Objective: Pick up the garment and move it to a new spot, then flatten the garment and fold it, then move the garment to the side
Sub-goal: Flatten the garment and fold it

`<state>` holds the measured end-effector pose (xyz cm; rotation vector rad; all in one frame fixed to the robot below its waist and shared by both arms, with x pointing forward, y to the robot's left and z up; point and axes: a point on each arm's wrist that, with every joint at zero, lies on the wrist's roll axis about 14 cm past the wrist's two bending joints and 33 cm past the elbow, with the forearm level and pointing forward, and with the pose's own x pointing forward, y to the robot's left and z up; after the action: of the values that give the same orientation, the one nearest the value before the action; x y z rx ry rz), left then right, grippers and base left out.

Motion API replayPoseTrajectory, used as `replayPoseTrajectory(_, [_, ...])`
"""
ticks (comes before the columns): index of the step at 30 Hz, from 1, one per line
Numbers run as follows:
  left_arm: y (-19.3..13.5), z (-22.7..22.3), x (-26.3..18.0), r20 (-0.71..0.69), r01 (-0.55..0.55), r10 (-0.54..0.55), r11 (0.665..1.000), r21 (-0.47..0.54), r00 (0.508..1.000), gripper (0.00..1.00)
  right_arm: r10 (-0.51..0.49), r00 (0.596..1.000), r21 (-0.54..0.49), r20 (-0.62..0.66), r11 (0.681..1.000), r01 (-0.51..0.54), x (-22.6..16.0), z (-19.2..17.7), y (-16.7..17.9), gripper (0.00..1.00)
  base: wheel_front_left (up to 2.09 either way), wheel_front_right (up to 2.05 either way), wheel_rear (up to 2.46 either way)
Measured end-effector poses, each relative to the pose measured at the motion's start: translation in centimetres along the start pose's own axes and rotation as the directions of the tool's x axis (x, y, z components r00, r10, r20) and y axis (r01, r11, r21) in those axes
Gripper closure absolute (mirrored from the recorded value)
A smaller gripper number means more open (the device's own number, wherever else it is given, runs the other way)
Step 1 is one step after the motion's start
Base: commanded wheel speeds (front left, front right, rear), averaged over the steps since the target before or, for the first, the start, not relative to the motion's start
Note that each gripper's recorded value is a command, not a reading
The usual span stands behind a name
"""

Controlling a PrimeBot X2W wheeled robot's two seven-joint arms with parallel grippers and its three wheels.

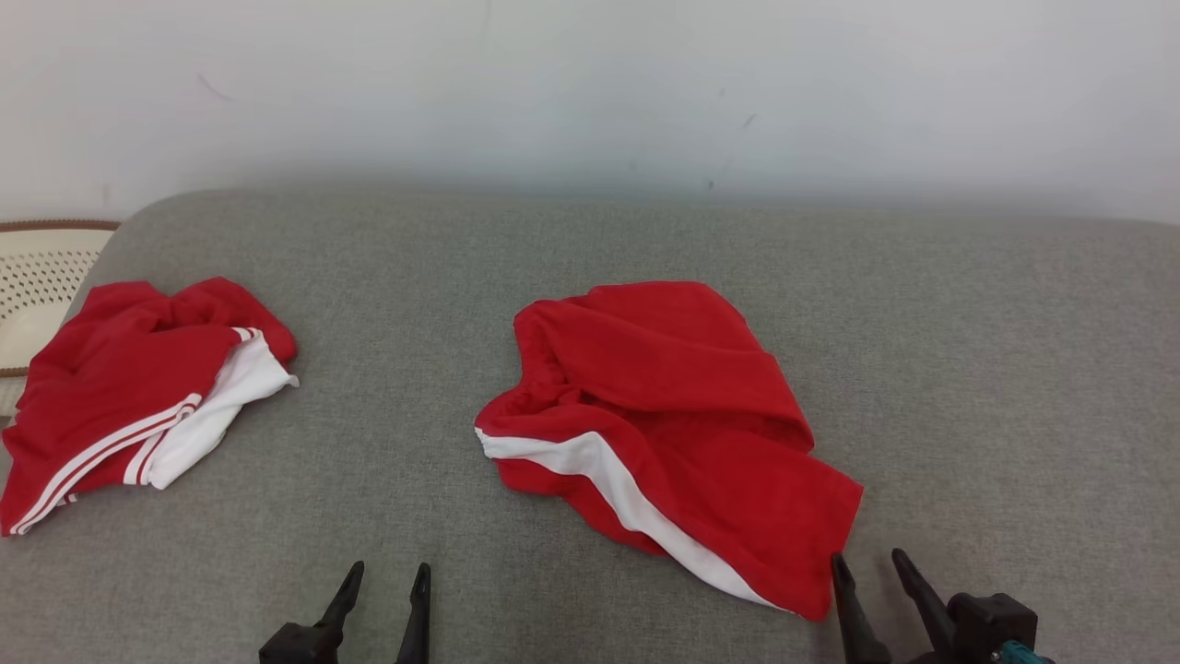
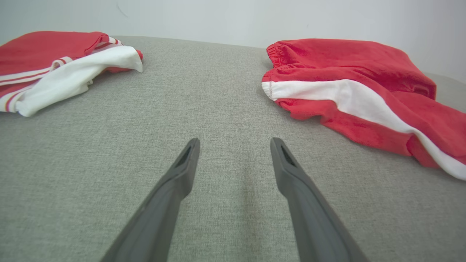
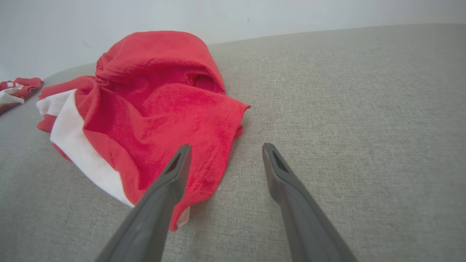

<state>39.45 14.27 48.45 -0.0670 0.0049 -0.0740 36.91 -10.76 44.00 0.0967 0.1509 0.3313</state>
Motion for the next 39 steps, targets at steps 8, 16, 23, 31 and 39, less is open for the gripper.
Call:
replayPoseTrajectory(8, [0.8,-0.3,-0.1,-0.01,-0.018,0.018,1.0,0.005,1.0,0.0,0.037,0.997,0.021,-0.075,0.999,-0.035,1.1,-2.1,0.9,0.0,0.0,0.0,0.0])
replayPoseTrajectory(16, [1.7,-0.5,-0.4,-0.017,-0.038,0.038,0.999,0.008,0.999,0.0,0.058,0.993,0.041,-0.106,0.998,-0.054,1.9,-3.0,1.6,0.39,0.0,0.0,0.0])
replayPoseTrajectory(23, [2.0,-0.9,-0.6,-0.029,-0.046,0.046,0.999,0.011,0.999,0.0,0.055,0.992,0.049,-0.112,0.998,-0.05,2.5,-3.1,1.5,1.0,0.0,0.0,0.0])
replayPoseTrajectory(31, [1.8,-1.3,-0.4,-0.038,-0.038,0.039,0.999,0.013,0.999,0.0,0.017,0.997,0.046,-0.075,0.999,-0.013,3.1,-1.9,0.0,1.0,0.0,0.0,0.0])
replayPoseTrajectory(39, [1.6,-1.5,-0.2,-0.045,-0.033,0.033,0.999,0.008,0.998,0.0,0.0,0.995,0.056,-0.099,0.998,0.006,2.8,-2.8,-0.4,0.0,0.0,0.0,0.0])
